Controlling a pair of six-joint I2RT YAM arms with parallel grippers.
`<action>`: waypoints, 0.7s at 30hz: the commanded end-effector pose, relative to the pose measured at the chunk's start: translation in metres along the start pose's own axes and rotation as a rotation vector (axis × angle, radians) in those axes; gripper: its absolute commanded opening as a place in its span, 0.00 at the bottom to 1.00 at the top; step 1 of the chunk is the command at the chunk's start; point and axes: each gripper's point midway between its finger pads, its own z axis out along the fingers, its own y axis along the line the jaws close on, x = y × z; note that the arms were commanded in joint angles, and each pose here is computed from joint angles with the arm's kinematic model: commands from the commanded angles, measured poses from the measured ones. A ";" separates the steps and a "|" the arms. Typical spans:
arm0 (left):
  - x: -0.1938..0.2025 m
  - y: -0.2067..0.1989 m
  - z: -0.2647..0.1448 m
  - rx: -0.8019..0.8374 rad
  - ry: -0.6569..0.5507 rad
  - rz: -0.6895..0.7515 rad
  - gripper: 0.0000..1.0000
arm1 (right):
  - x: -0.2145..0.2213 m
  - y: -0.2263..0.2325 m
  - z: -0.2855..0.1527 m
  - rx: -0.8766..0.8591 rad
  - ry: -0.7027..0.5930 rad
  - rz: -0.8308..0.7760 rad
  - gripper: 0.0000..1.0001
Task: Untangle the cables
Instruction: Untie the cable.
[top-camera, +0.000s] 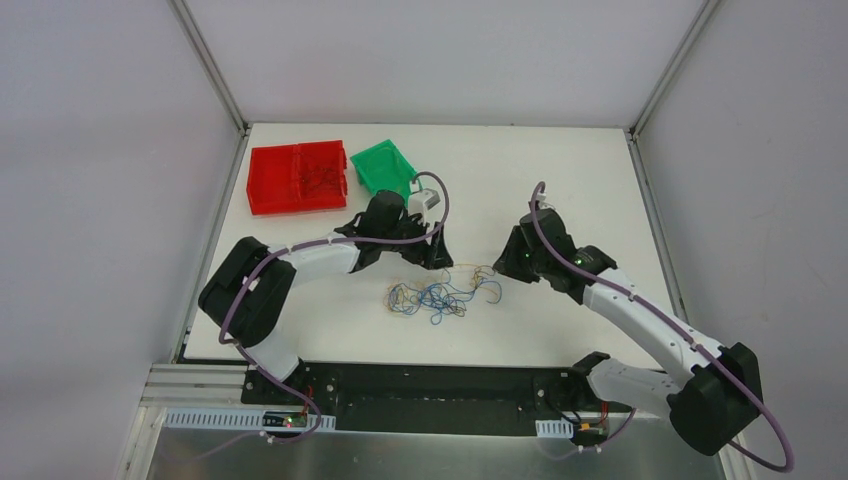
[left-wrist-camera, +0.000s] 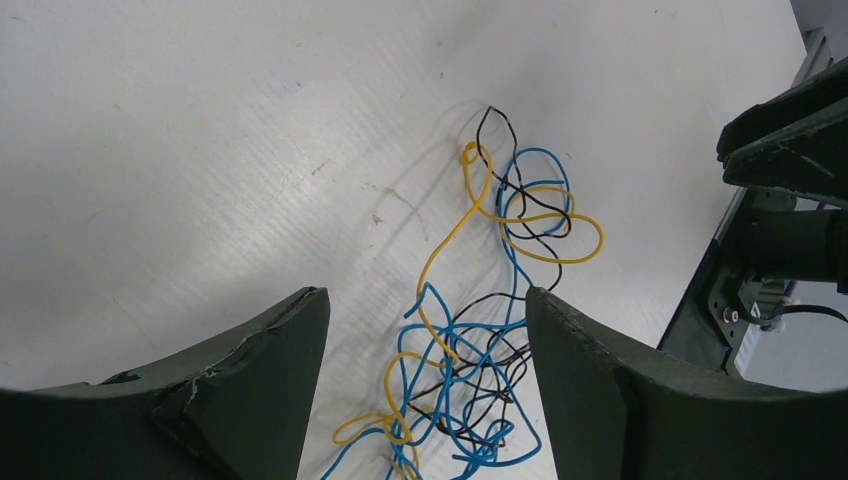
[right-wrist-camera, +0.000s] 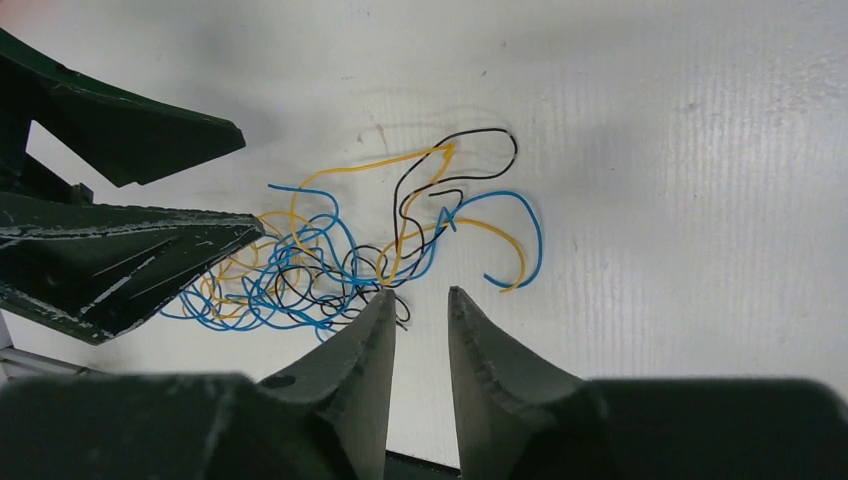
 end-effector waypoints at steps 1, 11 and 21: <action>-0.008 -0.015 0.008 0.055 0.004 0.024 0.73 | 0.001 -0.005 -0.010 0.011 -0.010 0.015 0.38; -0.002 -0.025 0.017 0.083 0.040 0.035 0.71 | -0.004 0.007 -0.017 -0.024 -0.014 0.044 0.56; -0.002 -0.031 0.017 0.098 0.043 0.040 0.71 | -0.001 0.001 -0.031 -0.035 -0.034 0.071 0.61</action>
